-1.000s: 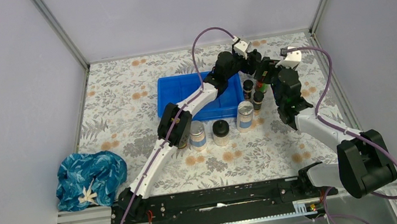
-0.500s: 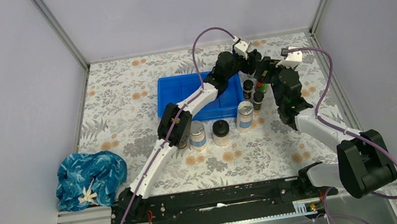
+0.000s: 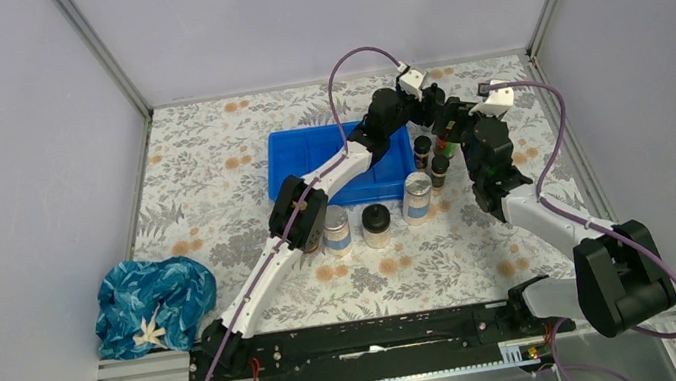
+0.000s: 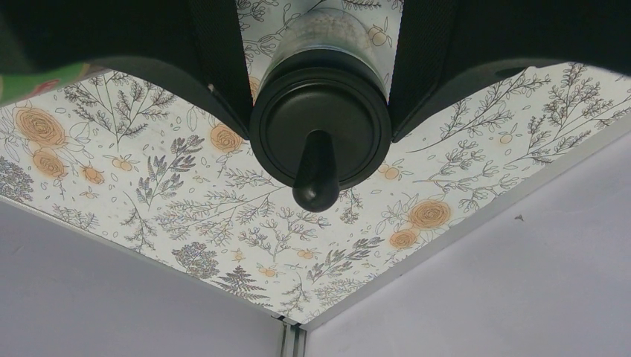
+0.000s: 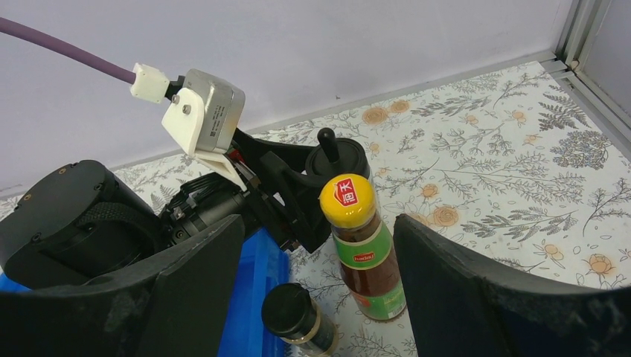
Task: Organize the condiment bottles
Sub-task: Pick up the bottle from the center of the board.
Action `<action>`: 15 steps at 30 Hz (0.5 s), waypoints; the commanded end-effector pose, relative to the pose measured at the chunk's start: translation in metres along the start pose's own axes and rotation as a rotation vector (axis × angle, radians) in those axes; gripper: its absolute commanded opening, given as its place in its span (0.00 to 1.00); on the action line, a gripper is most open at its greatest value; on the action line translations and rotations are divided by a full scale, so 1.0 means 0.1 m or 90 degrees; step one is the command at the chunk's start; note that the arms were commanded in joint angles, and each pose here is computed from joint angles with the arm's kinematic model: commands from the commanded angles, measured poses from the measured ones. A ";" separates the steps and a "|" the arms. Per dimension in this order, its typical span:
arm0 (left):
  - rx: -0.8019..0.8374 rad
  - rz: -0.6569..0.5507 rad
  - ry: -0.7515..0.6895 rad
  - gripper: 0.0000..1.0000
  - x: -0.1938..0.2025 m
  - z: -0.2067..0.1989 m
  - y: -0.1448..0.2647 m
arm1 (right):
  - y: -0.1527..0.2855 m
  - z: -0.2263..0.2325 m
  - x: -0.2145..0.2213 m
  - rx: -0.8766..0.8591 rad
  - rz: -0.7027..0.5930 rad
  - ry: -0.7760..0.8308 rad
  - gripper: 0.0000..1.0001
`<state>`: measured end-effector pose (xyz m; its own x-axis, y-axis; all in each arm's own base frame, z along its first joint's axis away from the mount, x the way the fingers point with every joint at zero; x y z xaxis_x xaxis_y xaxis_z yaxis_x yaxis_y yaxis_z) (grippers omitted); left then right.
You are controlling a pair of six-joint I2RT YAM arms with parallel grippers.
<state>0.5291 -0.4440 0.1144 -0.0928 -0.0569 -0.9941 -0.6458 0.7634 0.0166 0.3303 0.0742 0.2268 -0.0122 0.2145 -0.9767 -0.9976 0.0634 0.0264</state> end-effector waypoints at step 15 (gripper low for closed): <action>-0.017 -0.018 -0.017 0.00 -0.26 -0.07 0.04 | 0.02 0.06 -0.17 -0.004 -0.039 -0.016 0.80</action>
<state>0.5272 -0.4426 0.1148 -0.0945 -0.0544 -0.9940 -0.6538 0.7564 0.0208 0.3301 0.0749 0.2266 -0.0133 0.2142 -0.9767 -0.9977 0.0615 0.0271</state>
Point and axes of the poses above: each gripper's point midway between its finger pads, its own y axis back along the fingers, its own z axis along the line the jaws close on, x = y × z, the point moved 8 cm from there along y, back along the fingers, and after that the axes turned 3 degrees about y, right-handed, at the moved point
